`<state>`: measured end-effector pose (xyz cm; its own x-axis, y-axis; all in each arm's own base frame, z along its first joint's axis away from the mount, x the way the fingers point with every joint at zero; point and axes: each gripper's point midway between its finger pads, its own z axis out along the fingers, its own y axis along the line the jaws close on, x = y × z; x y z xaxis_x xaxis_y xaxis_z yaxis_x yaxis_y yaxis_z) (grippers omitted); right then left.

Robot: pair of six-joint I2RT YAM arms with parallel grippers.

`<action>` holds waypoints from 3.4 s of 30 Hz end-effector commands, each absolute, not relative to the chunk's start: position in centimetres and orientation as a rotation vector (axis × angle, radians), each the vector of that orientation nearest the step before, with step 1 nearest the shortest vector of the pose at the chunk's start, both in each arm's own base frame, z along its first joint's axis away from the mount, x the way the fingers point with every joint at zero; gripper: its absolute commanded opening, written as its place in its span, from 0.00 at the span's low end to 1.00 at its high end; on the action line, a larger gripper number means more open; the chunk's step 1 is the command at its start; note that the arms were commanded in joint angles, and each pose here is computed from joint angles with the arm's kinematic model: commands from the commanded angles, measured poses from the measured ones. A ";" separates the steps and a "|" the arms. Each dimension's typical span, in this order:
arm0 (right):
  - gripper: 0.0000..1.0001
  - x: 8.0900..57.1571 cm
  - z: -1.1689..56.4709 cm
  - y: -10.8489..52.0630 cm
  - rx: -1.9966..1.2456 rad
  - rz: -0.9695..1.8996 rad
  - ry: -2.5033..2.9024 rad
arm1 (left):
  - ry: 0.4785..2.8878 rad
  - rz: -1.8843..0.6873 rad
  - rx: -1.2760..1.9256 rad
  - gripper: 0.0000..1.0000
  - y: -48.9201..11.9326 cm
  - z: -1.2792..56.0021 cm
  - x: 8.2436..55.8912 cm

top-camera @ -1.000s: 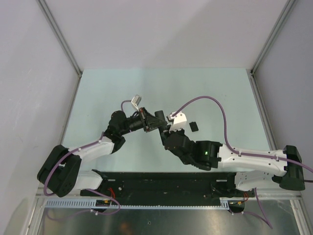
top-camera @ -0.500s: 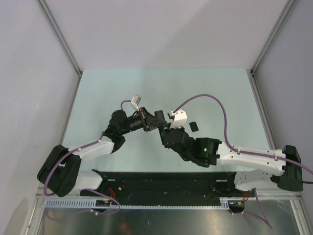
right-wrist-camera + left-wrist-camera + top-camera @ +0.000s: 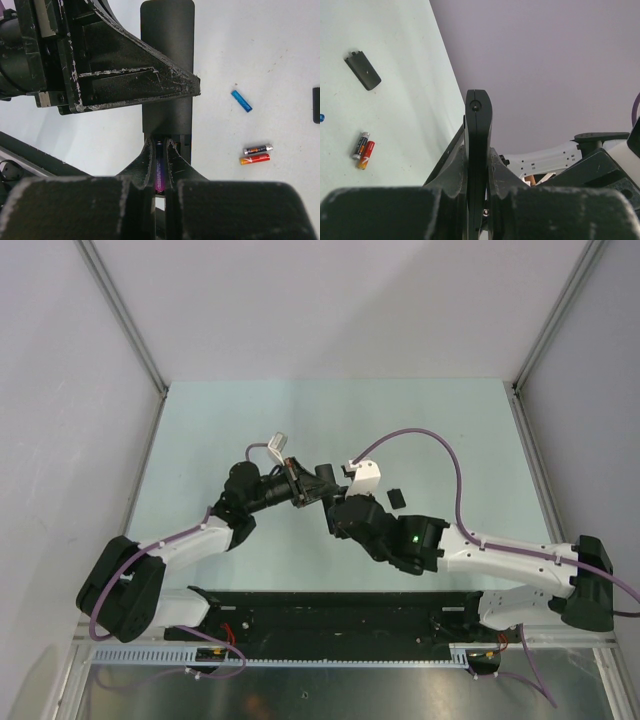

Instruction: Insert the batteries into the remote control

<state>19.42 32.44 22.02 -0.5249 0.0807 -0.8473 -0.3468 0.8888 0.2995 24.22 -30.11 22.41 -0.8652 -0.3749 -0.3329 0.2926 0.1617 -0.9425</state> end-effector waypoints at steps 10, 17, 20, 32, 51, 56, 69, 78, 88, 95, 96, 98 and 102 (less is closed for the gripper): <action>0.00 16.7 17.6 34.0 -0.306 0.571 2.231 | 1.603 -1.864 0.034 0.00 -30.0 32.8 24.4; 0.00 16.3 16.6 34.3 -0.333 0.568 2.268 | 1.588 -1.852 0.015 0.00 -29.4 33.0 24.7; 0.00 16.1 16.2 34.5 -0.342 0.569 2.285 | 1.581 -1.852 0.015 0.00 -29.3 33.3 24.7; 0.00 15.7 15.5 34.9 -0.357 0.587 2.317 | 1.540 -1.842 0.025 0.00 -28.9 34.5 24.9; 0.05 16.4 16.0 34.2 -0.312 0.582 2.331 | 1.580 -1.868 -0.039 0.00 -28.7 32.6 24.8; 0.15 16.7 16.5 34.4 -0.301 0.576 2.321 | 1.576 -1.898 -0.079 0.00 -28.6 32.5 24.9; 0.24 18.0 19.5 34.0 -0.224 0.555 2.255 | 1.598 -1.890 -0.107 0.00 -28.4 31.4 24.8; 0.33 18.7 20.7 33.7 -0.200 0.541 2.229 | 1.611 -1.887 -0.107 0.00 -28.6 30.9 24.9; 0.41 19.3 22.3 33.7 -0.174 0.552 2.197 | 1.621 -1.880 -0.109 0.00 -28.6 30.5 25.0; 0.43 19.8 23.7 33.1 -0.153 0.540 2.164 | 1.623 -1.880 -0.108 0.00 -28.6 30.3 24.9; 0.43 19.8 24.1 33.0 -0.149 0.541 2.158 | 1.623 -1.879 -0.107 0.00 -28.6 30.3 24.9; 0.43 20.0 24.6 32.8 -0.140 0.541 2.146 | 1.620 -1.878 -0.109 0.00 -28.5 30.4 24.9; 0.43 20.3 25.6 32.5 -0.134 0.540 2.127 | 1.625 -1.879 -0.108 0.00 -28.6 30.3 24.8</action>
